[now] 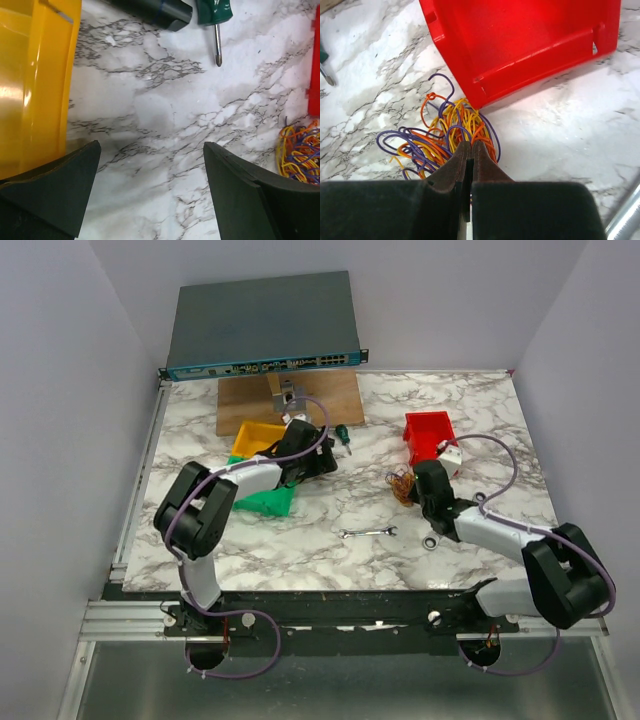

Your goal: Untangle the cables

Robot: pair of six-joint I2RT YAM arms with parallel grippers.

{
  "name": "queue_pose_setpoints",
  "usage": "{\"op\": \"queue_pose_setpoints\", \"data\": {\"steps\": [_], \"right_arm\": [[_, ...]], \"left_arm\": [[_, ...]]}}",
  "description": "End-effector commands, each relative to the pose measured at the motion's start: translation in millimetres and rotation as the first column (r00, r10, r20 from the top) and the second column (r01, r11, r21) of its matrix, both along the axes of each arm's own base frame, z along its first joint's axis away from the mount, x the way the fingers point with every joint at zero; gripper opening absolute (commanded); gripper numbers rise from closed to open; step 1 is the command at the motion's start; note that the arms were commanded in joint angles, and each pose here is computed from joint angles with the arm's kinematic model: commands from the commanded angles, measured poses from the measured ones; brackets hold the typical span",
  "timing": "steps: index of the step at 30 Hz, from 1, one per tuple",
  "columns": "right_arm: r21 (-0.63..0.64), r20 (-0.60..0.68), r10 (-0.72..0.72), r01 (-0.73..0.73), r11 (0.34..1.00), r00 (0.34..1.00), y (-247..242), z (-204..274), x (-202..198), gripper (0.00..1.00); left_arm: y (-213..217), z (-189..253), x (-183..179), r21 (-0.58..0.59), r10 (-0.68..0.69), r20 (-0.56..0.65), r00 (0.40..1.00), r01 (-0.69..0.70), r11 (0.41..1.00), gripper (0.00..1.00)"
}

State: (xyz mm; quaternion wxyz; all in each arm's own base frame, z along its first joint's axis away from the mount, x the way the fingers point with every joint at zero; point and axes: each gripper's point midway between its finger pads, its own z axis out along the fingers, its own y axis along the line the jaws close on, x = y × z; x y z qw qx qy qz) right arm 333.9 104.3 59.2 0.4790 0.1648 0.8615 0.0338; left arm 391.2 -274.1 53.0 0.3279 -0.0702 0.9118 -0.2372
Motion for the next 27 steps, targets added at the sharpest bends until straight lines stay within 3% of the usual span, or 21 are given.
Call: {"op": "queue_pose_setpoints", "data": {"steps": [1,4,6,8,10,14,18,22,27], "right_arm": [[0.03,0.092,0.017,-0.02,0.999,0.996,-2,18,-4,0.01],[0.095,0.157,0.236,-0.253,0.963,0.959,36,31,-8,0.01],[0.138,0.212,0.408,-0.44,0.887,0.888,68,40,-17,0.01],[0.174,0.258,0.501,-0.55,0.817,0.826,89,48,-25,0.01],[0.187,0.274,0.531,-0.586,0.789,0.802,97,50,-28,0.01],[0.191,0.273,0.536,-0.592,0.783,0.799,98,49,-29,0.01],[0.183,0.279,0.527,-0.583,0.792,0.803,95,49,-30,0.01],[0.176,0.273,0.494,-0.547,0.818,0.826,88,48,-27,0.01],[0.123,0.19,0.229,-0.254,0.959,0.955,37,35,-10,0.01]], "left_arm": [[23,32,-1,0.055,0.011,0.089,0.996,-0.016,0.998,0.87],[23,41,-12,0.061,-0.058,0.114,0.992,0.051,0.997,0.87],[12,52,-27,0.027,-0.147,0.151,0.978,0.144,0.989,0.87],[3,62,-44,0.032,-0.236,0.196,0.952,0.234,0.972,0.87],[6,57,-58,0.072,-0.257,0.16,0.953,0.248,0.966,0.88],[5,32,-80,0.048,-0.302,0.035,0.953,0.3,0.953,0.88],[31,1,-87,0.13,-0.201,-0.109,0.974,0.214,0.968,0.9],[61,-14,-95,0.117,-0.094,-0.165,0.982,0.114,0.987,0.92],[93,-13,-102,0.106,-0.004,-0.132,0.991,0.018,0.994,0.94]]}}
